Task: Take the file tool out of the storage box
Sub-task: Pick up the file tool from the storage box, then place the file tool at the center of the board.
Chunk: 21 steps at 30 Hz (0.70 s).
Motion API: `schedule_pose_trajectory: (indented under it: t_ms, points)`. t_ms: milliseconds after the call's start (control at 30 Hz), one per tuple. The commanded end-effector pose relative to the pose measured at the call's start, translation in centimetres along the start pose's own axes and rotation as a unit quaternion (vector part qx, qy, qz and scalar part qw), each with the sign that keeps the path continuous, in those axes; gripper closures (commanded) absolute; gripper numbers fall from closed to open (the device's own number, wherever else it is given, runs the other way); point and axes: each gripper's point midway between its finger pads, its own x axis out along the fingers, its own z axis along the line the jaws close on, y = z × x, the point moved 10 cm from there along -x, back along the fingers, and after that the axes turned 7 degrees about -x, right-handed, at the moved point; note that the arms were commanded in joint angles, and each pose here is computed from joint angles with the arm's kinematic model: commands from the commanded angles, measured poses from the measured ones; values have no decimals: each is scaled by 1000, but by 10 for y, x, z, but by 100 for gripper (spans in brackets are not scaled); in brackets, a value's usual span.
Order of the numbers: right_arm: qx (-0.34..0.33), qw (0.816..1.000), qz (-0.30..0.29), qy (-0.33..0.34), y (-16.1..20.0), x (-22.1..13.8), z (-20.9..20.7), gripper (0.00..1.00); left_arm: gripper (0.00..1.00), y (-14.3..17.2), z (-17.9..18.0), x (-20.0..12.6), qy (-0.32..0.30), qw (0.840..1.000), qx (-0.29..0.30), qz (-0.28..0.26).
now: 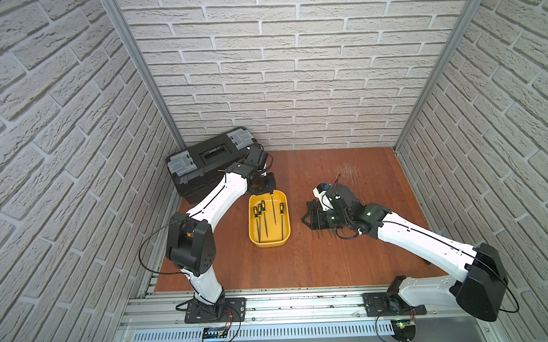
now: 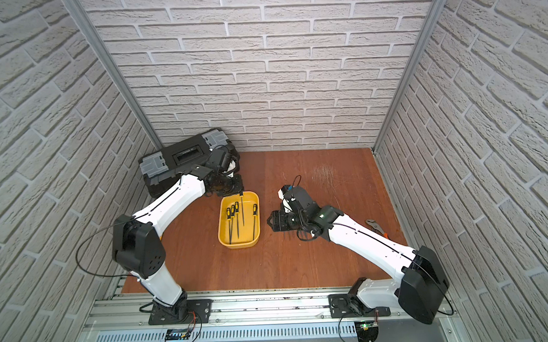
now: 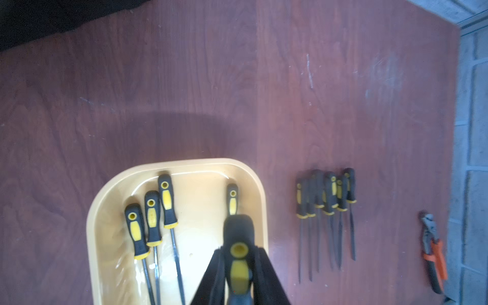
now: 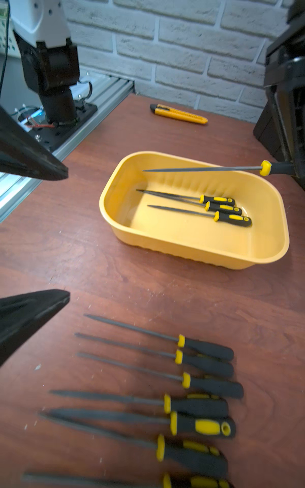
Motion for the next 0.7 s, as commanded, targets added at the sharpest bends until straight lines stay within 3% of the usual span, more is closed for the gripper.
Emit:
schedule_pose_trajectory:
  t_ms: [0,667]
  points:
    - [-5,997,-35,-67,-23,2,21,36,86,4,-3,-4,45,999,-21,1]
    - [-18,992,-15,-128,-47,47,44,61,86,5,-9,-33,133,990,-54,-7]
